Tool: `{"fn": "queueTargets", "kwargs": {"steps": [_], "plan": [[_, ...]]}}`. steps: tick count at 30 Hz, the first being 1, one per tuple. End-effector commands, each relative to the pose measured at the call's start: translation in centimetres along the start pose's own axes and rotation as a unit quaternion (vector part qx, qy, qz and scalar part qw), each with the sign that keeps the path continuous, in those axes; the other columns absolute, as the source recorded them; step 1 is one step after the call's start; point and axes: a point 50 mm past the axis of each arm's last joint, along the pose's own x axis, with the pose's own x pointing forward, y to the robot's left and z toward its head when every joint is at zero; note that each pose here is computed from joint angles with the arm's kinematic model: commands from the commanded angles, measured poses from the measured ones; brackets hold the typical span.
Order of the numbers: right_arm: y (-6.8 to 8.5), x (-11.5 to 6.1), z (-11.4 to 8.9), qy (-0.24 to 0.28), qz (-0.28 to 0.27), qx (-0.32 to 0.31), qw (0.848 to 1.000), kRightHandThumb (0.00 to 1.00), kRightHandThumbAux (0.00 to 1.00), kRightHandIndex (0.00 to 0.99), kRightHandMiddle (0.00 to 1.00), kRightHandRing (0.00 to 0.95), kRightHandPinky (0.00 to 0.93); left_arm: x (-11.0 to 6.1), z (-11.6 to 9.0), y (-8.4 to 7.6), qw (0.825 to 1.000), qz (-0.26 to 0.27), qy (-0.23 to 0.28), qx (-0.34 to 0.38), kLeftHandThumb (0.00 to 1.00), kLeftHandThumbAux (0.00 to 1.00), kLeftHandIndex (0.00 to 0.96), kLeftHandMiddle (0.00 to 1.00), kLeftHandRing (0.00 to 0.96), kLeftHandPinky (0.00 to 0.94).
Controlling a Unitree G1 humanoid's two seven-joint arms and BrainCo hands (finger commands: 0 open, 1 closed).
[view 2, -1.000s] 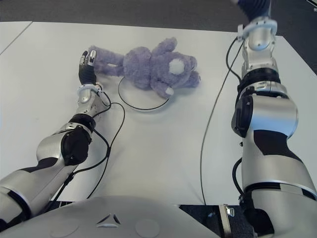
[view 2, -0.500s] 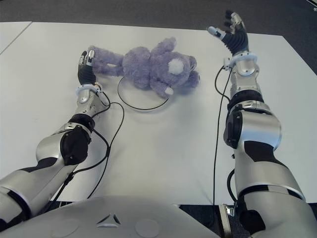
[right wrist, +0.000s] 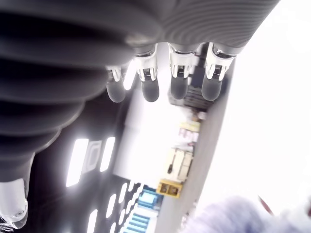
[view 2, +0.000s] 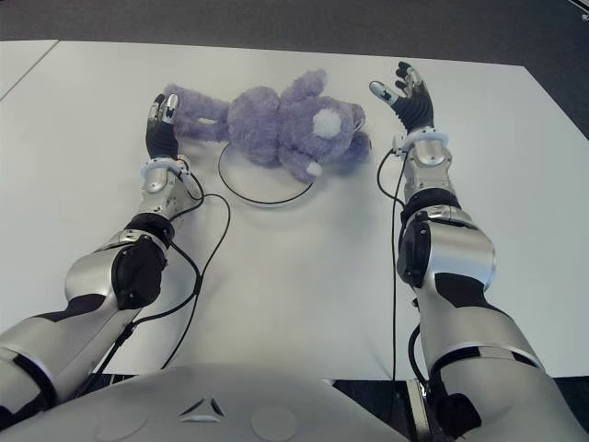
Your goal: Put the doll into the plate.
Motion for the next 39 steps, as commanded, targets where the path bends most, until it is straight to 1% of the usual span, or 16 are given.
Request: {"fn": "queueTargets", "kwargs": {"steps": [1, 5, 9, 15, 22, 27, 34, 39], "plan": [[1.3, -0.9, -2.4, 0.043, 0.003, 0.037, 0.998, 0.0, 0.571, 0.065, 0.055, 0.027, 0.011, -5.5, -9.2, 4.5, 0.978, 0.065, 0.198, 0.026, 0.0, 0.461, 0.0, 0.074, 0.071, 0.037], [1.9, -1.1, -2.8, 0.049, 0.007, 0.045, 0.998, 0.0, 0.566, 0.075, 0.063, 0.032, 0.018, -5.5, -9.1, 4.5, 0.979, 0.062, 0.193, 0.034, 0.0, 0.466, 0.0, 0.075, 0.071, 0.039], [2.9, -1.5, -3.4, 0.052, 0.015, 0.056, 0.997, 0.0, 0.561, 0.084, 0.071, 0.038, 0.021, -5.5, -9.1, 4.5, 0.98, 0.055, 0.186, 0.044, 0.0, 0.459, 0.0, 0.073, 0.07, 0.04], [3.7, -1.9, -4.0, 0.057, 0.025, 0.073, 0.995, 0.0, 0.559, 0.092, 0.078, 0.046, 0.033, -5.6, -9.1, 5.0, 0.981, 0.045, 0.183, 0.053, 0.0, 0.444, 0.0, 0.071, 0.071, 0.05], [4.5, -2.3, -4.7, 0.07, 0.032, 0.094, 0.993, 0.0, 0.577, 0.096, 0.083, 0.053, 0.042, -5.7, -9.1, 5.0, 0.982, 0.034, 0.177, 0.05, 0.0, 0.429, 0.0, 0.068, 0.07, 0.058], [5.3, -2.7, -5.5, 0.085, 0.035, 0.126, 0.988, 0.0, 0.59, 0.089, 0.079, 0.054, 0.044, -5.7, -9.1, 5.0, 0.983, 0.03, 0.176, 0.043, 0.0, 0.42, 0.0, 0.068, 0.069, 0.052], [5.5, -2.9, -5.8, 0.094, 0.035, 0.146, 0.984, 0.0, 0.591, 0.074, 0.072, 0.054, 0.052, -5.6, -9.1, 5.0, 0.981, 0.034, 0.181, 0.057, 0.0, 0.429, 0.0, 0.071, 0.07, 0.041], [5.7, -3.3, -6.4, 0.1, 0.035, 0.159, 0.982, 0.0, 0.595, 0.074, 0.074, 0.058, 0.06, -5.6, -9.1, 5.1, 0.981, 0.036, 0.184, 0.054, 0.0, 0.433, 0.0, 0.071, 0.07, 0.043]]}}
